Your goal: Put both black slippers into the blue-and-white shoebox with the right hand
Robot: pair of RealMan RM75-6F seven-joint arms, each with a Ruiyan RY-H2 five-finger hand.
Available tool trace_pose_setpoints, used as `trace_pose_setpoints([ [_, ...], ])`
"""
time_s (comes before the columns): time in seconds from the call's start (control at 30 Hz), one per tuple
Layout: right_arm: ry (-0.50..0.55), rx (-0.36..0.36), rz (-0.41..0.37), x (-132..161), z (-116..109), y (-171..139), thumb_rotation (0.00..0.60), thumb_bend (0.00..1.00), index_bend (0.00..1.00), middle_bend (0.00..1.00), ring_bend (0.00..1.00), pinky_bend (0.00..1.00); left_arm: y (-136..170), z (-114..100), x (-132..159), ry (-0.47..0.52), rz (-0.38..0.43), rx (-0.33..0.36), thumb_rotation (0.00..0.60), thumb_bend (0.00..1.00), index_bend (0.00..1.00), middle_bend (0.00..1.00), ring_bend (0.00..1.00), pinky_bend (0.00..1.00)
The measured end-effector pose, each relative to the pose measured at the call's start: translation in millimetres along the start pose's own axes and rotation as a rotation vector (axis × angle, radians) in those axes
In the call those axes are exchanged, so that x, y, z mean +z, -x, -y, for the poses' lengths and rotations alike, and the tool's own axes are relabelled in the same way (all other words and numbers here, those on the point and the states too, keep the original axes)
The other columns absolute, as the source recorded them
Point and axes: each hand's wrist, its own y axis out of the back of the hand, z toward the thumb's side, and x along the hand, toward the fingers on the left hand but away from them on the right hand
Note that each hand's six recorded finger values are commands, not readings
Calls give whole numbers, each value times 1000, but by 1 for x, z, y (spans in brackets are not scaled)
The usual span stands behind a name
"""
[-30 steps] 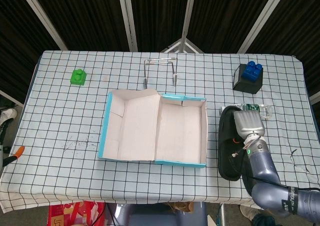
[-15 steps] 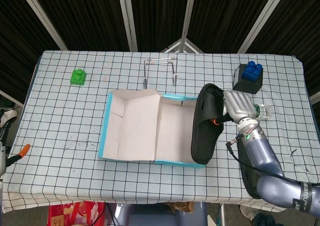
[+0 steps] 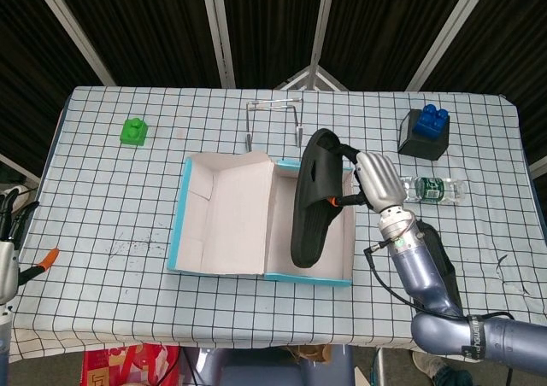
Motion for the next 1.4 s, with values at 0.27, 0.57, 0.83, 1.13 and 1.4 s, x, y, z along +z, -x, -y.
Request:
trace_pose_setpoints([
  [0.27,26,-40,-18,-14,27,6,600,384,633,415,1000,1000,-1,2,-2,-4,-5,-7,600,226,181,0,0,117],
  [0.57,16,-35,-14,-27,53,12,600,384,633,416,1000,1000,-2,5,-4,-13,-18,-19,600,227,181,0,0,117],
  [0.83,-19,8,-23,-40,76,11,600,384,633,416,1000,1000,-4,6,-6,-24,-25,-23,600,227,181,0,0,117],
  [1.13,-18,54,-40,-40,101,7,600,383,634,415,1000,1000,-4,6,-6,-24,-25,-19,600,227,181,0,0,117],
  [1.4,-27,84,-51,-34,117,7,600,383,633,415,1000,1000,-4,5,-8,-19,-32,-17,600,227,181,0,0,116],
])
